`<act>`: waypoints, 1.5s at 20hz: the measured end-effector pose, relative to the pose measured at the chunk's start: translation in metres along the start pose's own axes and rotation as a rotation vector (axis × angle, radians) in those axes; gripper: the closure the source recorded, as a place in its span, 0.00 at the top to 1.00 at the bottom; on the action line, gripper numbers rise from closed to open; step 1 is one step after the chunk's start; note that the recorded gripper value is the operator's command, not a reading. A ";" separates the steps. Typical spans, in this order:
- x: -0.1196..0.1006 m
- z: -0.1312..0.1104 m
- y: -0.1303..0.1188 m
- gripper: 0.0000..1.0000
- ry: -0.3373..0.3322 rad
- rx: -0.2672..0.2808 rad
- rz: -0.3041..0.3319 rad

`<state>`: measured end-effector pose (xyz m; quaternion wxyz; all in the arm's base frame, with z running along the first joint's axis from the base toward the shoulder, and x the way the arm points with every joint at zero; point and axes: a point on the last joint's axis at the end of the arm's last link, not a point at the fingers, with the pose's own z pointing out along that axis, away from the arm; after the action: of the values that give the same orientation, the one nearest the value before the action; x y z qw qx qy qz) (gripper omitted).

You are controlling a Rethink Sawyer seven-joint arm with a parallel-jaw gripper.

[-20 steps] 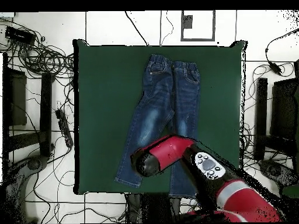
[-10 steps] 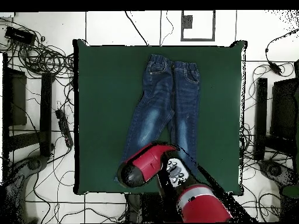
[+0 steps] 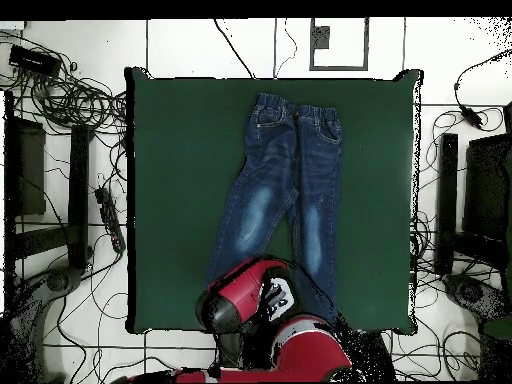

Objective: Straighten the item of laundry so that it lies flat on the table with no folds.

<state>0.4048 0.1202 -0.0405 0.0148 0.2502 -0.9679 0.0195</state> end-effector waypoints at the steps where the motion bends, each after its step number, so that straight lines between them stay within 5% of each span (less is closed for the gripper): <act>1: 0.000 0.000 -0.001 1.00 0.000 0.000 0.008; 9: -0.001 0.000 0.000 1.00 0.025 0.006 0.091; 21: -0.002 0.001 -0.001 1.00 0.029 0.005 0.122; 30: 0.000 0.003 -0.011 1.00 0.021 -0.058 0.184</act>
<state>0.4103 0.1106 -0.0428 0.0301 0.1595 -0.9867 -0.0045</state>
